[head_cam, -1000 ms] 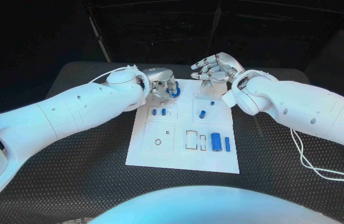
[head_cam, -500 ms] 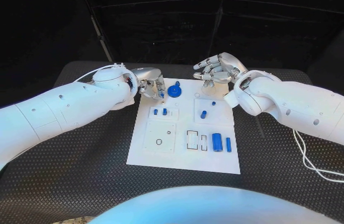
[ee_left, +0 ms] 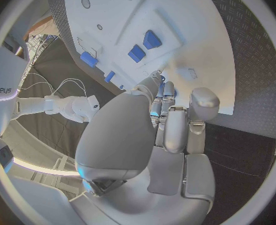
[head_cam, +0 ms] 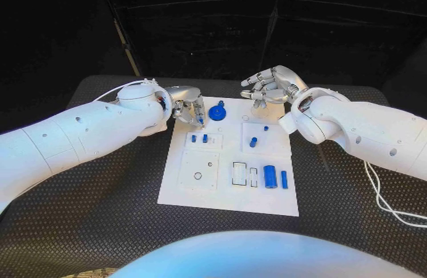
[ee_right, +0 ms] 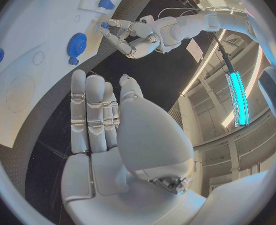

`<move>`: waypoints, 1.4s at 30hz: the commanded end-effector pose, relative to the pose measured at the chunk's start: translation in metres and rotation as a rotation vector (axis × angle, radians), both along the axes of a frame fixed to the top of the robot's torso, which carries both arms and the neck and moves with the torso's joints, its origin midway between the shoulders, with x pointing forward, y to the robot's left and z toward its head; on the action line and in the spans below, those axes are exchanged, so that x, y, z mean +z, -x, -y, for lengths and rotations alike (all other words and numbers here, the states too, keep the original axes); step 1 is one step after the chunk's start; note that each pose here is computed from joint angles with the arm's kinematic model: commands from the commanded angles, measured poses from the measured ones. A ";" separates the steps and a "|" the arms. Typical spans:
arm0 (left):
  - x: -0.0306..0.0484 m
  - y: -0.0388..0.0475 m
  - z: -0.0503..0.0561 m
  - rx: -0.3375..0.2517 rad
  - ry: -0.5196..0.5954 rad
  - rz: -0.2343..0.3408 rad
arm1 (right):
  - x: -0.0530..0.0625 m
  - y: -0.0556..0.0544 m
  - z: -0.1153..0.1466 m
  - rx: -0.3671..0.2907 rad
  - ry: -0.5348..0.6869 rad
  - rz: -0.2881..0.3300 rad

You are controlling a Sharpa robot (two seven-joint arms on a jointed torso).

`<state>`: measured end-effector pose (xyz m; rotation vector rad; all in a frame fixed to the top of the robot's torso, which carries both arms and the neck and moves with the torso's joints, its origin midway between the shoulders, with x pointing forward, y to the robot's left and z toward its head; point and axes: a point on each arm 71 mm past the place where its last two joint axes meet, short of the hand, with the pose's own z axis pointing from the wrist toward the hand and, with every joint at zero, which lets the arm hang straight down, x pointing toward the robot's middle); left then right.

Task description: Assemble the parts on the task board

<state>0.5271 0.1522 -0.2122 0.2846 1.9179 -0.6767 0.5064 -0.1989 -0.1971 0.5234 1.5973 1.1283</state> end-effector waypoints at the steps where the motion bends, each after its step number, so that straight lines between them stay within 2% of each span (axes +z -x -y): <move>1: -0.0015 -0.0005 0.000 0.004 -0.005 -0.017 | 0.002 0.000 -0.001 0.011 -0.003 0.009; 13: -0.0073 0.0005 0.007 -0.006 -0.004 -0.031 | 0.002 0.000 -0.002 0.012 -0.004 0.010; 23: -0.0118 0.0006 0.007 0.002 -0.015 -0.046 | 0.002 0.000 -0.002 0.013 -0.004 0.010; 42: -0.0139 0.0006 0.008 0.000 -0.019 -0.055 | 0.002 0.000 -0.002 0.014 -0.005 0.010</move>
